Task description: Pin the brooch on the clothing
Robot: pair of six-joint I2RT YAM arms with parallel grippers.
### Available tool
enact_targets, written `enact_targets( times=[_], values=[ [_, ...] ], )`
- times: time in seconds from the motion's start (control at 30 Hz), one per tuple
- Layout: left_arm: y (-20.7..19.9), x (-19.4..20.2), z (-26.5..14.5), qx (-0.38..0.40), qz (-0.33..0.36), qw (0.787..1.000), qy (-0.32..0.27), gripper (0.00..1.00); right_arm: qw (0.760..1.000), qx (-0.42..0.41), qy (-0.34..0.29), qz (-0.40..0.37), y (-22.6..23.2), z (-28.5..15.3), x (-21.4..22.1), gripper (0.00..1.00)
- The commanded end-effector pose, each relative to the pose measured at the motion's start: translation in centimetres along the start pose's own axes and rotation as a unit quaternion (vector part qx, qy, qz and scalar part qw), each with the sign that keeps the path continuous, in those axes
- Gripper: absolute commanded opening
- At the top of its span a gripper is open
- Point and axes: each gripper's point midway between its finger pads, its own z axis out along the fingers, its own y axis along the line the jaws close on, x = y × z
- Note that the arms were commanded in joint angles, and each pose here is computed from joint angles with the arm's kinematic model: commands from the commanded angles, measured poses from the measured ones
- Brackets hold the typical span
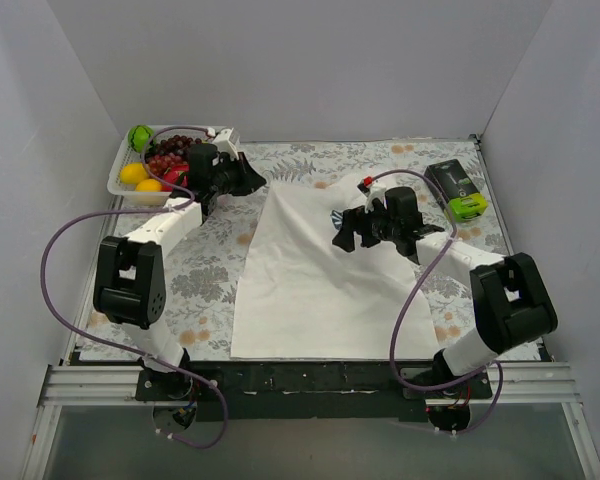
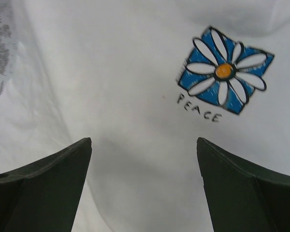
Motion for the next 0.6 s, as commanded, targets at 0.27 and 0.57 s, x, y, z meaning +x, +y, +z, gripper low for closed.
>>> enact_targets(
  times=[0.27, 0.57],
  values=[
    [3.3, -3.2, 3.9, -0.031, -0.016, 0.999, 0.003, 0.0, 0.977, 0.178, 0.084, 0.086, -8.9, 3.0, 3.3, 0.97],
    [5.8, -2.7, 7.3, -0.05, -0.025, 0.998, 0.024, 0.0, 0.967, 0.214, 0.084, 0.113, -13.2, 5.6, 1.1, 0.98]
  ],
)
